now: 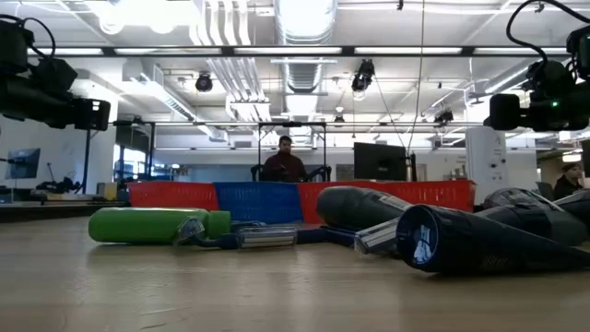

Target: Pick & Place Travel size toiletries

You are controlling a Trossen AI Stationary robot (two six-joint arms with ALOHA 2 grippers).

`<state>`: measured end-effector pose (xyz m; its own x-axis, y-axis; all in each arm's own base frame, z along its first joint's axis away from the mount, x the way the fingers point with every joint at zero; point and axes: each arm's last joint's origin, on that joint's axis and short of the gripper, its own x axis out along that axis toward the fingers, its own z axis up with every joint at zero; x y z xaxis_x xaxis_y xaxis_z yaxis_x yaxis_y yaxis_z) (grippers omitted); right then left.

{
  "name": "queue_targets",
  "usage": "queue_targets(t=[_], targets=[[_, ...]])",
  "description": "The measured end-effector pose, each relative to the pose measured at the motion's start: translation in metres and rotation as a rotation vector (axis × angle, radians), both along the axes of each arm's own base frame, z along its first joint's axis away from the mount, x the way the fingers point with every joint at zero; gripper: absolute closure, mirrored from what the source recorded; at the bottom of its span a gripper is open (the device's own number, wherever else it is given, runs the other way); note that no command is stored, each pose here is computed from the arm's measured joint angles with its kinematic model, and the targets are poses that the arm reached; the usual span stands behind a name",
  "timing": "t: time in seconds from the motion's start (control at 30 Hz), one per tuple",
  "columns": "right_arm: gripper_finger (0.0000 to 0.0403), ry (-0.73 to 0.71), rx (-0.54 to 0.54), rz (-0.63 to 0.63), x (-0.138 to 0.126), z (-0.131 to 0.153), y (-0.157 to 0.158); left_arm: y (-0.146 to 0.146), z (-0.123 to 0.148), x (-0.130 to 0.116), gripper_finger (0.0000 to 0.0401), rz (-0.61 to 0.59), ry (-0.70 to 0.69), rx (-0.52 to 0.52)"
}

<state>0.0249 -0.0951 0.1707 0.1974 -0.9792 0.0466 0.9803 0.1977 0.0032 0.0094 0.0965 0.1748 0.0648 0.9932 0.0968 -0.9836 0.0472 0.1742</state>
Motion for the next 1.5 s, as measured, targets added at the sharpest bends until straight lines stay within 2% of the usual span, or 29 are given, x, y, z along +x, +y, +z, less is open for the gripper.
queue_targets(t=[0.7, 0.77, 0.9, 1.0, 1.07, 1.13, 1.2, 1.23, 1.33, 1.4, 1.43, 1.5], targets=[[0.0039, -0.007, 0.000, 0.001, 0.000, 0.000, 0.000, 0.000, 0.000, 0.000, 0.0295, 0.000, 0.000, 0.000], [0.0039, -0.153, 0.026, 0.032, 0.001, 0.001, 0.000, 0.000, 0.000, 0.000, 0.0295, 0.000, 0.000, 0.000], [0.0039, -0.724, 0.164, 0.099, 0.002, 0.001, 0.000, 0.000, 0.000, 0.000, 0.0295, 0.000, 0.000, 0.000], [0.0039, -1.063, 0.301, 0.119, 0.003, -0.003, 0.001, 0.000, 0.000, 0.000, 0.0295, 0.000, 0.000, 0.000], [0.0039, -1.240, 0.421, 0.221, 0.006, -0.003, 0.001, 0.000, 0.000, 0.000, 0.0295, 0.000, 0.000, 0.000], [0.0039, -1.269, 0.486, 0.378, 0.011, 0.002, 0.003, 0.000, 0.000, 0.000, 0.0295, 0.000, 0.000, 0.000], [0.0039, -1.244, 0.478, 0.542, 0.015, 0.012, 0.005, 0.000, 0.000, 0.000, 0.0295, 0.001, 0.000, 0.000], [0.0039, -1.266, 0.446, 0.601, 0.017, 0.018, 0.007, 0.000, 0.000, 0.000, 0.0295, 0.000, 0.000, 0.000], [0.0039, -1.316, 0.241, 0.751, 0.019, 0.042, 0.013, 0.000, 0.000, 0.000, 0.0295, 0.001, 0.000, 0.000], [0.0039, -1.278, 0.182, 0.834, 0.023, 0.059, 0.017, 0.000, 0.000, 0.000, 0.0295, 0.000, 0.000, -0.001], [0.0039, -1.254, 0.203, 0.859, 0.026, 0.065, 0.018, 0.000, 0.000, 0.000, 0.0295, 0.000, 0.000, 0.000], [0.0039, -1.195, 0.317, 0.863, 0.037, 0.076, 0.017, 0.000, 0.000, 0.000, 0.0295, 0.000, 0.000, 0.000]])
